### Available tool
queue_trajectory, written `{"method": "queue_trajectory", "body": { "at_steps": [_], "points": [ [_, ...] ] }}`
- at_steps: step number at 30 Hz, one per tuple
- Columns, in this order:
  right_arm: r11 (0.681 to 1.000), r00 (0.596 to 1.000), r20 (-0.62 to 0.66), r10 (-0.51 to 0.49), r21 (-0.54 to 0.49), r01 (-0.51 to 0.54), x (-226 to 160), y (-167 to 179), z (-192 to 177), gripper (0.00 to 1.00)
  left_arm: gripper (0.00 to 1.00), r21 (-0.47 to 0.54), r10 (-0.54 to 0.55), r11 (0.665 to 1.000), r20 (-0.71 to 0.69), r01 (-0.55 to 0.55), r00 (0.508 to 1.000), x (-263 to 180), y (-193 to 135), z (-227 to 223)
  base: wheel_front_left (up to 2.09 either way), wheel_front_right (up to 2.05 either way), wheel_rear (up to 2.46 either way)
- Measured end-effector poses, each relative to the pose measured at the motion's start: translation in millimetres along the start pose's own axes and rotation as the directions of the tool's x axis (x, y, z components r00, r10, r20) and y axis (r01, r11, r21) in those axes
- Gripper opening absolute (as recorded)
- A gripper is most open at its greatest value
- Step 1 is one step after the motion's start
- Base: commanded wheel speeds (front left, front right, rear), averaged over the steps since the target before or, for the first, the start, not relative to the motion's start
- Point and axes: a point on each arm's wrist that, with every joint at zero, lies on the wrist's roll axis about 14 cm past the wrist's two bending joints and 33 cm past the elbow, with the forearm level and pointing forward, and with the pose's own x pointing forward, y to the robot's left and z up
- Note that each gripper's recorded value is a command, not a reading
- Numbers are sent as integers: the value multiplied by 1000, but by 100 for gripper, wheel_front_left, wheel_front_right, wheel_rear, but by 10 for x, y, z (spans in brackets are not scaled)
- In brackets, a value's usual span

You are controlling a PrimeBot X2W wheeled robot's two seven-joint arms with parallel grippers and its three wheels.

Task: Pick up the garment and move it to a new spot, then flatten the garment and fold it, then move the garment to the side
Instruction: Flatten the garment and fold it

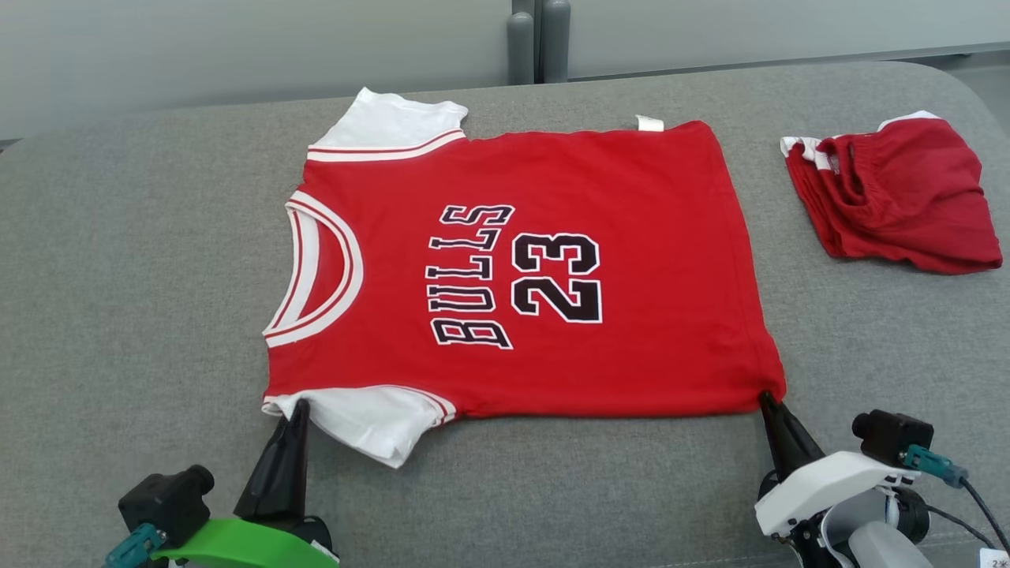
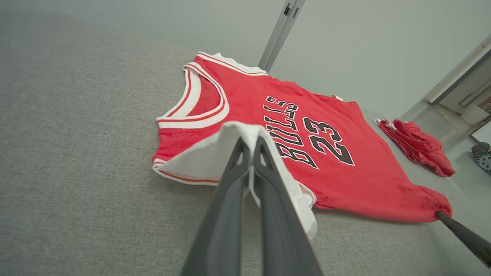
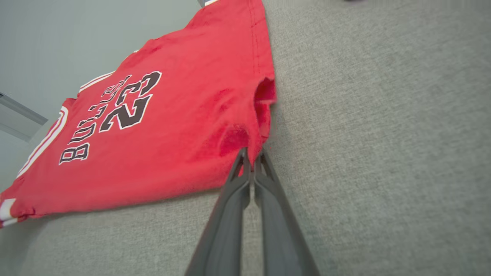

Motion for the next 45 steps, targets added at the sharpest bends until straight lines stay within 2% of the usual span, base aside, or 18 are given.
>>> {"method": "queue_trajectory", "body": {
  "at_steps": [8, 17, 26, 39, 40, 42, 43, 44, 45],
  "points": [
    [1000, 998, 62, 6, 28, -8, 63, 18, 208, 0, 0, -5, -4, 1000, 25, 4, 1000, 99, -9, 63, 0, 0, 0],
    [998, 997, 51, 61, 7, -62, 362, 108, 455, 0, 0, 47, -65, 997, 108, 60, 992, 565, -130, 371, 0, 0, 0],
    [997, 997, 4, 75, 6, -75, 803, 111, 673, 0, 0, 90, -55, 995, 66, 49, 996, 1087, -80, 307, 0, 0, 0],
    [998, 992, -107, 63, -7, -64, 1212, 51, 572, 0, 0, 134, 14, 991, -32, -9, 999, 1555, 166, -2, 0, 0, 0],
    [998, 992, -110, 62, -5, -63, 1228, 51, 562, 8, 0, 137, 18, 991, -40, -12, 999, 1576, 181, -32, 0, 0, 0],
    [998, 991, -119, 57, -4, -57, 1248, 36, 536, 46, 0, 141, 27, 990, -53, -19, 998, 1611, 208, -82, 0, 0, 0],
    [999, 991, -123, 53, -5, -54, 1253, 22, 527, 86, 0, 140, 30, 990, -54, -22, 998, 1627, 212, -92, 0, 0, 0],
    [999, 991, -127, 49, -5, -50, 1255, 10, 517, 100, 22, 138, 30, 990, -52, -22, 998, 1645, 206, -96, 0, 0, 0],
    [999, 991, -129, 47, -5, -48, 1257, 3, 508, 100, 47, 136, 30, 990, -51, -23, 998, 1663, 198, -101, 0, 0, 0]
  ]
}}
